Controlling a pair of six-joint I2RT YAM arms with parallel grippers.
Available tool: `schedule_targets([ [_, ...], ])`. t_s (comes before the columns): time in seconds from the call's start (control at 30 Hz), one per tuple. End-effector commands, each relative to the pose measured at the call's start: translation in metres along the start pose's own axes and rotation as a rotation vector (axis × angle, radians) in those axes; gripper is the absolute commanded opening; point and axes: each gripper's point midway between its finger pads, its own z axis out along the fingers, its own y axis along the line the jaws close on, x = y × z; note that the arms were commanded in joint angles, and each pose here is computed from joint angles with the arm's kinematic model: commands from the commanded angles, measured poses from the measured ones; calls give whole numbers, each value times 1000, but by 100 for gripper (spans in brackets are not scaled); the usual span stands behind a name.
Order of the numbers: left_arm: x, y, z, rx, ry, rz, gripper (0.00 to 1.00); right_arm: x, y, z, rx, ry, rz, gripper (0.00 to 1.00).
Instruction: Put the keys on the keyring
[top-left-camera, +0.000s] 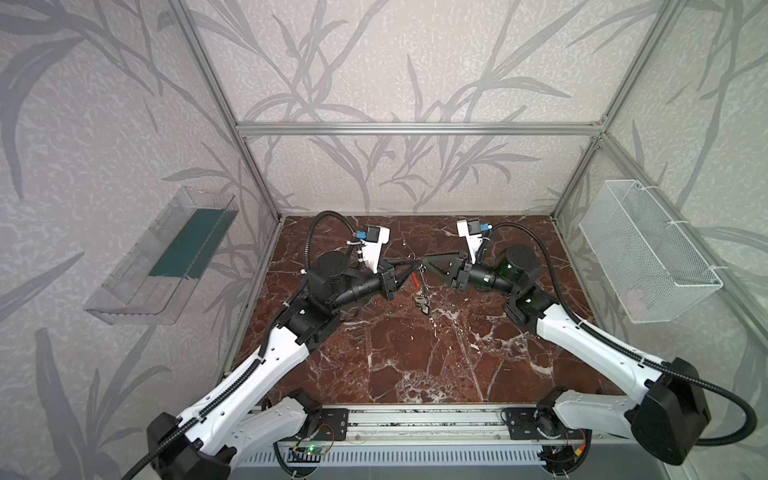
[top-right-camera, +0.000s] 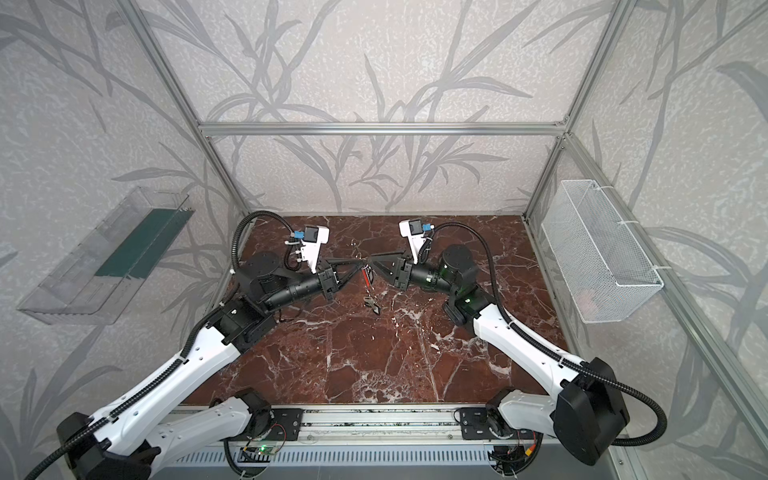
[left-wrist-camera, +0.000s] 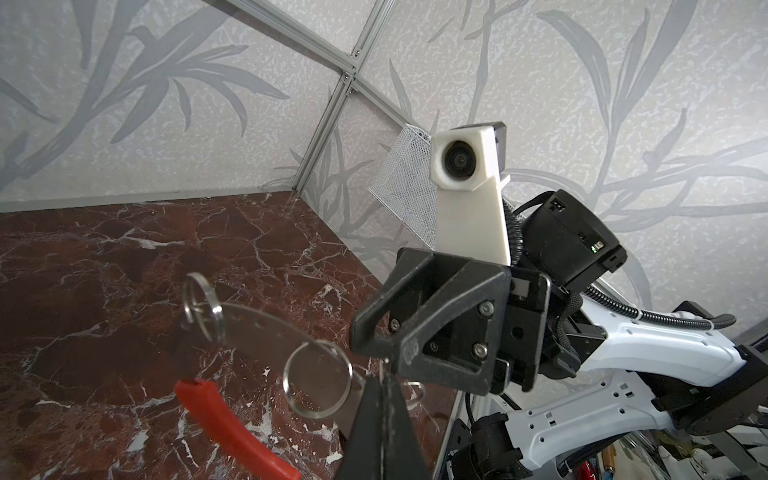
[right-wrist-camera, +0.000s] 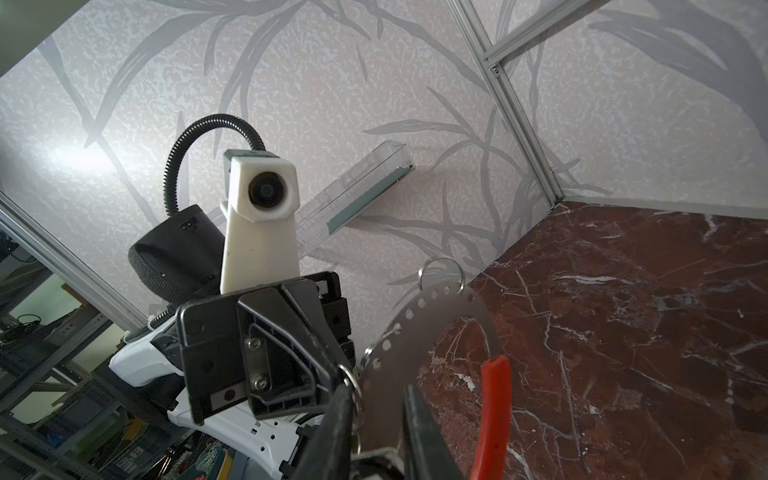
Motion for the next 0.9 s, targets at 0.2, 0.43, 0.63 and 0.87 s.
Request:
schedule_targets([
  [0.2, -12, -14, -5, 46, -33, 17, 0, 3, 13, 8, -74, 38, 1, 21],
  [0.43, -9, -13, -2, 54, -22, 8, 0, 2, 17, 13, -131, 39, 29, 20],
  [0.63, -8, -12, -1, 54, -17, 10, 0, 1, 22, 14, -170, 35, 27, 11],
  [0.87, -8, -6, -2, 28, -16, 6, 0, -3, 24, 11, -176, 20, -4, 0],
])
